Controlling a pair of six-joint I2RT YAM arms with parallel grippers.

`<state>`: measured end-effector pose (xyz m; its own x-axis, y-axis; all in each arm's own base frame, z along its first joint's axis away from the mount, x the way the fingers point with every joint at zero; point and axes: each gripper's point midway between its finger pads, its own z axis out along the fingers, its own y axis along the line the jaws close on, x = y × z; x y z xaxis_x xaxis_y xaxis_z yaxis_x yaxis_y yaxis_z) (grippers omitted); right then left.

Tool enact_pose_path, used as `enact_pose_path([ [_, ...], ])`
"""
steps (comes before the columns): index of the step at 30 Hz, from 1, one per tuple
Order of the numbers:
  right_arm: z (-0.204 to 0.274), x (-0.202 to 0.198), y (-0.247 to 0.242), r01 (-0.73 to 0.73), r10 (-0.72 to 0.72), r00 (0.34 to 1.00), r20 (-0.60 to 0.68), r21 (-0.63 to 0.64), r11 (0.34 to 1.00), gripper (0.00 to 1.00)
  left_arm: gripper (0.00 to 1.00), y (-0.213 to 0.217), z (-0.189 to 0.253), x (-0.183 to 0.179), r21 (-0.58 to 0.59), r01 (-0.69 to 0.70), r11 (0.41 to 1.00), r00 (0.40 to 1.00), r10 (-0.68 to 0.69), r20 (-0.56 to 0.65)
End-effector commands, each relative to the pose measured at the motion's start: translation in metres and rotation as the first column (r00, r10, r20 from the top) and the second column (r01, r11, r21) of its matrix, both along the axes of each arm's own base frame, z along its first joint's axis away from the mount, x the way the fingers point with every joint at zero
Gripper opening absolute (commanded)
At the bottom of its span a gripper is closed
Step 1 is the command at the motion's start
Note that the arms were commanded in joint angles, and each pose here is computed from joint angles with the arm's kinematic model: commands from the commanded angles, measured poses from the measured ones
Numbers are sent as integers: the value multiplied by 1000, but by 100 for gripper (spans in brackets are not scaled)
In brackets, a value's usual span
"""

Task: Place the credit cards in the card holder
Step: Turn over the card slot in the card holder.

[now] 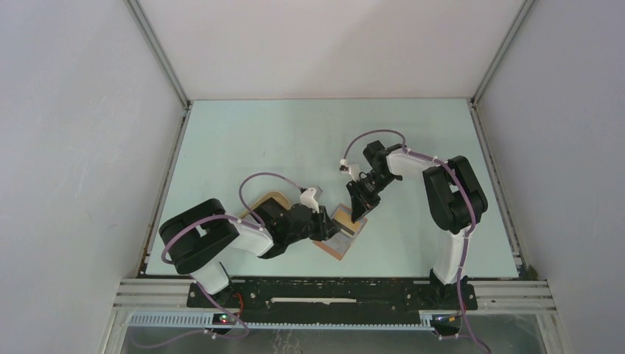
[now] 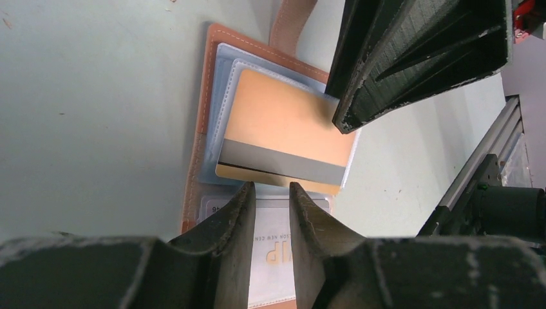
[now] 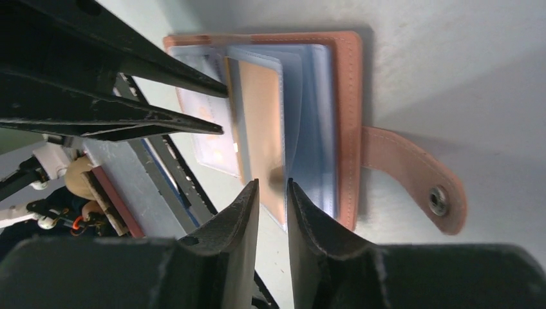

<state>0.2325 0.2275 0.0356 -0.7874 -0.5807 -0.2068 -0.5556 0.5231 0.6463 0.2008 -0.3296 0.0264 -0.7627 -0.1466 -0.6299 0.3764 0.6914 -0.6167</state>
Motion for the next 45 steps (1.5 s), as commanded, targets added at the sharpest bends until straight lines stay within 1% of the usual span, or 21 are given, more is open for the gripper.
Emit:
enact_pose_path([
  [1,30,0,17,-22,21,1000,11,116,993,30,31,-8,11,11,-24,-24,999,1000,25,18],
  [5,32,-3,20,-6,11,999,-34,141,990,29,32,-7,12,11,-33,-26,999,999,27,22],
  [9,27,-5,21,11,-2,997,-71,136,991,29,32,-6,15,10,-58,-23,998,999,24,27],
  [11,23,-5,20,13,-4,997,-75,121,993,24,32,-5,18,10,-78,-24,997,999,26,29],
  [12,23,-4,20,16,-7,997,-75,119,993,20,33,-5,19,10,-91,-22,996,999,25,29],
  [14,23,-3,20,19,-11,998,-69,118,993,13,35,-2,22,12,-118,-32,992,999,36,31],
  [17,28,2,17,30,-25,999,-45,121,992,5,38,-1,27,7,-171,-12,985,1000,15,15],
  [23,37,19,7,89,-96,994,60,113,990,0,53,0,38,8,-276,-13,961,1000,12,-5],
  [26,35,22,3,123,-132,987,90,105,987,0,62,-2,43,9,-318,-17,948,1000,12,-18],
  [30,32,23,6,153,-165,981,105,113,982,0,71,-5,49,16,-371,-42,928,998,25,-50],
  [33,32,20,10,147,-160,981,109,124,981,0,74,-4,50,25,-401,-80,913,995,52,-80],
  [36,32,12,19,111,-125,987,101,134,985,0,78,-1,49,31,-419,-116,901,992,81,-101],
  [39,34,3,27,69,-85,991,99,153,986,1,79,5,44,36,-420,-163,893,985,120,-127],
  [41,36,-1,30,45,-61,993,97,160,986,4,79,10,38,39,-413,-193,890,979,145,-146],
  [42,38,-3,31,33,-49,994,98,166,986,7,80,12,36,41,-413,-208,887,975,156,-155],
  [44,40,-7,33,13,-31,995,97,177,984,14,80,15,33,42,-412,-226,883,971,169,-169],
  [45,40,-10,35,0,-16,996,92,182,983,20,80,15,32,43,-412,-232,881,969,174,-174],
])
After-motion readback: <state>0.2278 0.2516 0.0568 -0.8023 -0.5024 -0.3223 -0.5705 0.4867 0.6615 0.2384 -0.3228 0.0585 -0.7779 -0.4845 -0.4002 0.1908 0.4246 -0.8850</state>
